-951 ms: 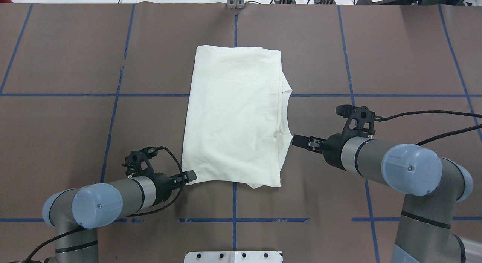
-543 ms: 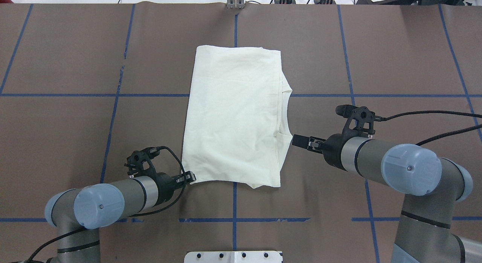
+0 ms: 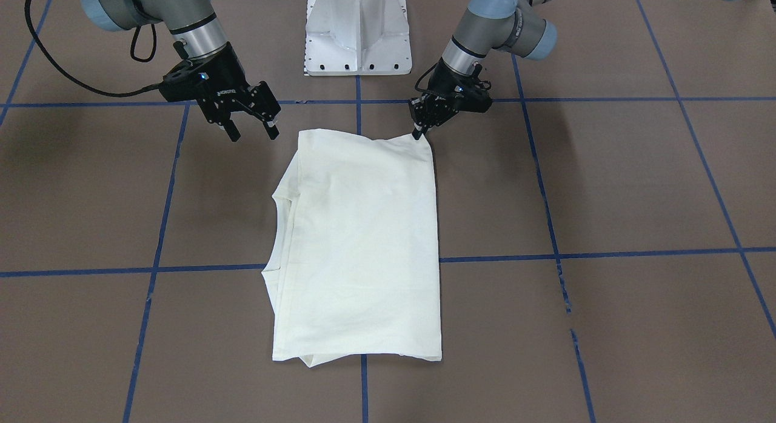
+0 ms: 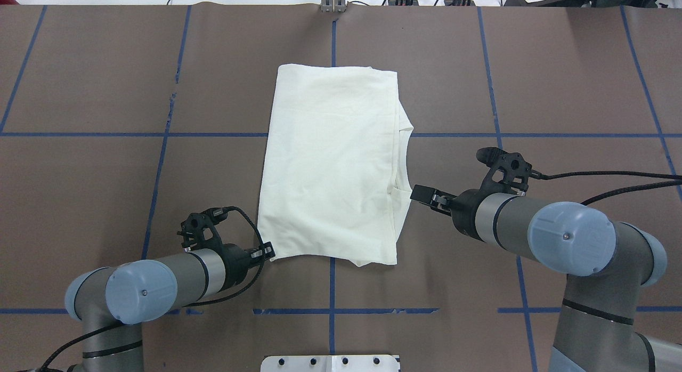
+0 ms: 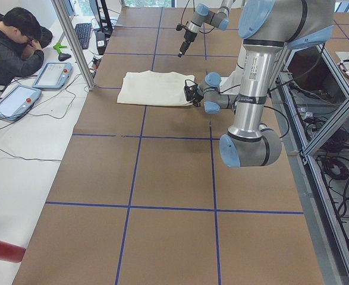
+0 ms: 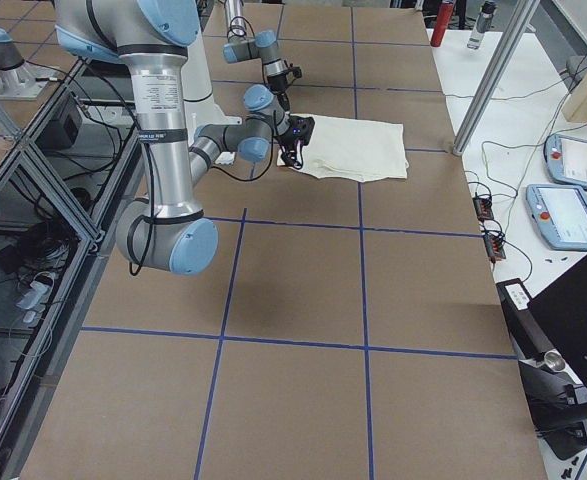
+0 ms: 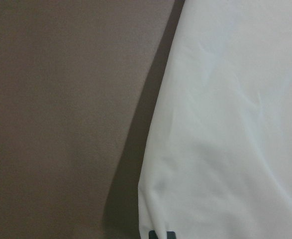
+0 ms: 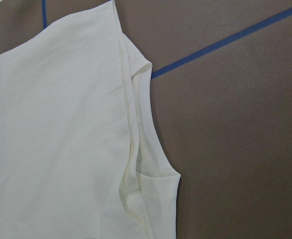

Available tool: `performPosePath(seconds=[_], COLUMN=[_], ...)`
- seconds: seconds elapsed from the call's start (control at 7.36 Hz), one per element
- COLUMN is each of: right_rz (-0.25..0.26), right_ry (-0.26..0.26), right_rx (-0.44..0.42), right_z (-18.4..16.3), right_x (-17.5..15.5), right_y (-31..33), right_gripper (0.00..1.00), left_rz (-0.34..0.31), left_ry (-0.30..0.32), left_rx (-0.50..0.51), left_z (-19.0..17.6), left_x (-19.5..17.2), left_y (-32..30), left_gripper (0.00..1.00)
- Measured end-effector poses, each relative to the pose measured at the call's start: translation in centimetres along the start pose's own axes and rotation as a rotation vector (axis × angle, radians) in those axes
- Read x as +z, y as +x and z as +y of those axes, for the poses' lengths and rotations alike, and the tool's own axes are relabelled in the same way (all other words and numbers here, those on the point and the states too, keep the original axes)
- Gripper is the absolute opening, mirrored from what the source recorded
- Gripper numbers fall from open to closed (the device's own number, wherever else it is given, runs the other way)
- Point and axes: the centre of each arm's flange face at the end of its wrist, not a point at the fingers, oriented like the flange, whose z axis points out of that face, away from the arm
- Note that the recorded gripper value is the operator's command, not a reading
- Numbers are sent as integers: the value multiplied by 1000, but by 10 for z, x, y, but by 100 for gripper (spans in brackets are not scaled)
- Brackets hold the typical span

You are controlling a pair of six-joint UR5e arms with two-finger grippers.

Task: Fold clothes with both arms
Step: 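Move the right gripper inward along the near edge toward the left gripper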

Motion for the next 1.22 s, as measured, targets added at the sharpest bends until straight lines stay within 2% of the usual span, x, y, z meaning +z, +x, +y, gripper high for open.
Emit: performPosePath(seconds=[0.14, 0.27, 0.54, 0.95, 1.09, 1.22], right_rz=[75, 143, 236, 299, 307, 307], right_ry=[6, 11, 35, 44, 45, 49], right_rx=[95, 146, 162, 158, 157, 159], right_z=[12, 31, 68, 94, 98, 102], right_x=[0, 6, 38, 74, 80, 86], right_y=[-25, -43, -49, -47, -47, -53], right_gripper=[91, 91, 91, 86, 81, 81], left_rz=[2, 8, 37, 48, 47, 48], left_ry=[0, -2, -8, -10, -9, -10], left_rx=[-1, -2, -6, -8, -8, -8], left_z=[0, 0, 0, -2, -2, -2], left_x=[0, -2, -16, -23, -23, -23], left_y=[1, 4, 15, 17, 17, 17], left_gripper=[0, 0, 0, 0, 0, 0])
